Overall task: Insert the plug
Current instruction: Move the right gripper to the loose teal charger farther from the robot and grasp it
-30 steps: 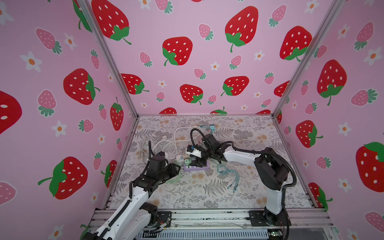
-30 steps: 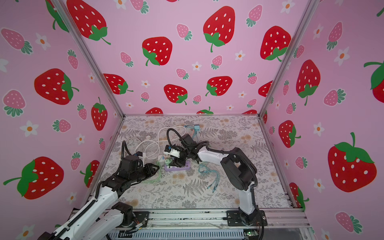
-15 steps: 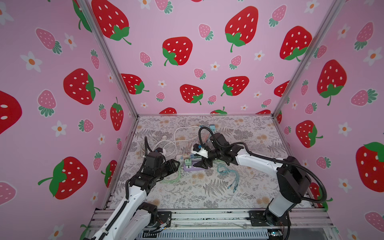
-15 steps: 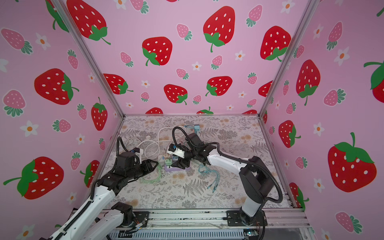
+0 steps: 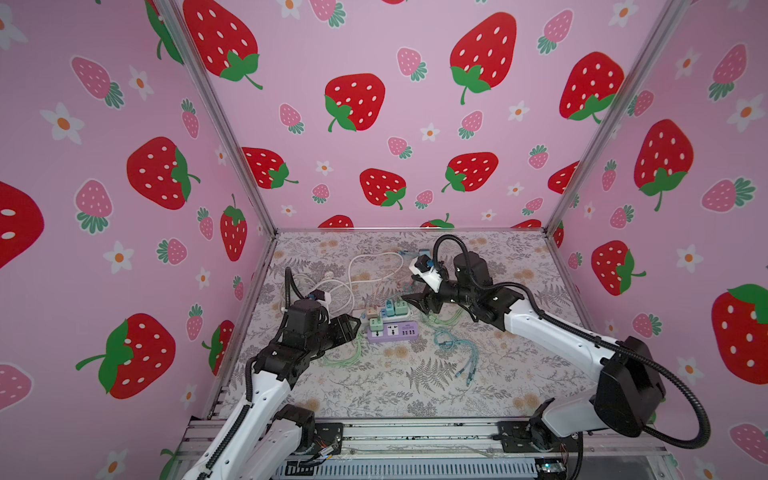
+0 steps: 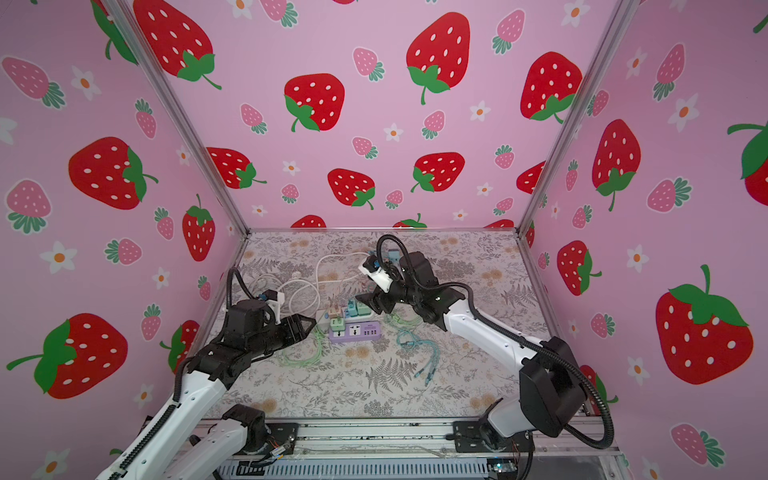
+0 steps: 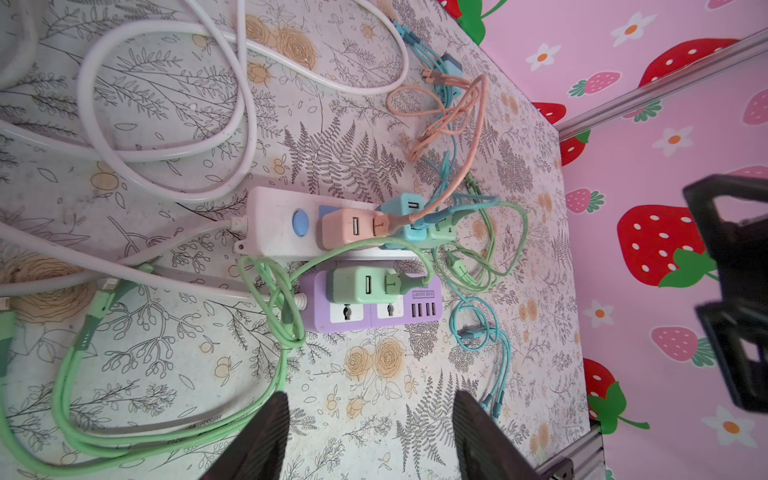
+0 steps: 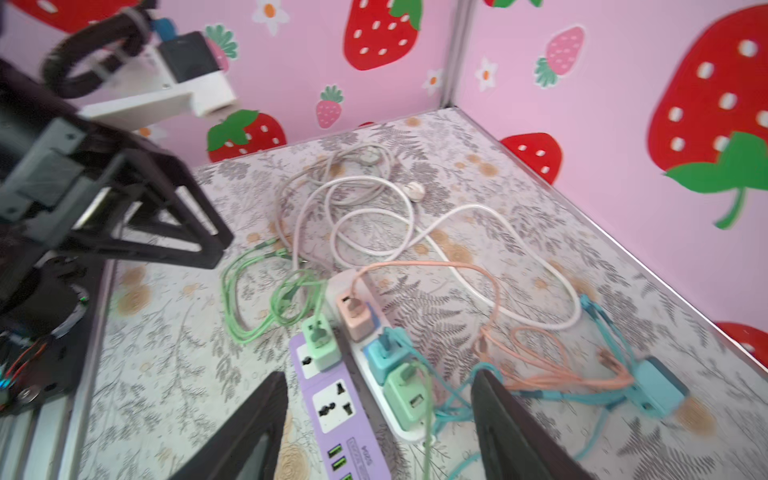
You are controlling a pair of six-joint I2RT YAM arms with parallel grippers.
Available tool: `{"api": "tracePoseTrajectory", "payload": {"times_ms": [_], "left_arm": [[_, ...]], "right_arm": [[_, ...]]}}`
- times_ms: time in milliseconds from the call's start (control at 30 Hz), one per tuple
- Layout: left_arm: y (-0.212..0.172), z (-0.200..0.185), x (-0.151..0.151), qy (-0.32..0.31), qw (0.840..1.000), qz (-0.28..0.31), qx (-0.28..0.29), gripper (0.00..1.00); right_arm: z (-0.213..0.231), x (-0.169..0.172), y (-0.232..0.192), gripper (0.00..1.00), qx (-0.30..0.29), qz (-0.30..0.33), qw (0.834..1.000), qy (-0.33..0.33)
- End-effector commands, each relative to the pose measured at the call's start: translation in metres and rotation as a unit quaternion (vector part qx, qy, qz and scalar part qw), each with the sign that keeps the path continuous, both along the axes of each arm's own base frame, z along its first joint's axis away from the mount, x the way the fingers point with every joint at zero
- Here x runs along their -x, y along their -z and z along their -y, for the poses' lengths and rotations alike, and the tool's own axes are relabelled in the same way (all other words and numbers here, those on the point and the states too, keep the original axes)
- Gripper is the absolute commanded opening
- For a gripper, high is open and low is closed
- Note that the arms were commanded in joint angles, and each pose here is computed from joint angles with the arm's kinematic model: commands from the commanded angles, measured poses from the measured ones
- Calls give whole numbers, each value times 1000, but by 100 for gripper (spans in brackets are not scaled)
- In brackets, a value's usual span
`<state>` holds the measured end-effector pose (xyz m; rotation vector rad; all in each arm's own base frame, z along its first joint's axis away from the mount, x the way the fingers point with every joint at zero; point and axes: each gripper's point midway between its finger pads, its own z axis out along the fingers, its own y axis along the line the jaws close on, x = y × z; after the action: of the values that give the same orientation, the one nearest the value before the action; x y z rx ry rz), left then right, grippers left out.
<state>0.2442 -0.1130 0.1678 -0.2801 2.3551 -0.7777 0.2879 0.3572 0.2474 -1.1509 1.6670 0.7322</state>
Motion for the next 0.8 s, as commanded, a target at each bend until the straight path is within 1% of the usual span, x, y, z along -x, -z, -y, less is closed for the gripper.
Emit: {"api": "tracePoseTrajectory", "payload": {"times_ms": [0,67,200,300,533,633,767], "left_arm": [[-19,0,2,10,1000,19,-1,66],[-21,0,3,11,1000,21,-2,66],[-27,0,4,13,1000,28,-2,67],[-30,-1,5,15,999,33,-4,67],[-33,-4,9,17,999,35,-15,67],[-35,-5,11,15,999,39,-15,68],[-36,-6,14,16,999,42,-16,68]], "right_arm": [[23,-40,-6,72,-23,-6,993,114],[36,-62,-5,71,-23,-6,985,168],[64,-108,7,69,-11,-12,960,279],[75,-134,18,68,-2,-23,946,323],[77,-185,56,67,30,-53,928,367],[76,-206,72,68,44,-66,924,374],[69,-230,94,67,63,-101,925,361]]}}
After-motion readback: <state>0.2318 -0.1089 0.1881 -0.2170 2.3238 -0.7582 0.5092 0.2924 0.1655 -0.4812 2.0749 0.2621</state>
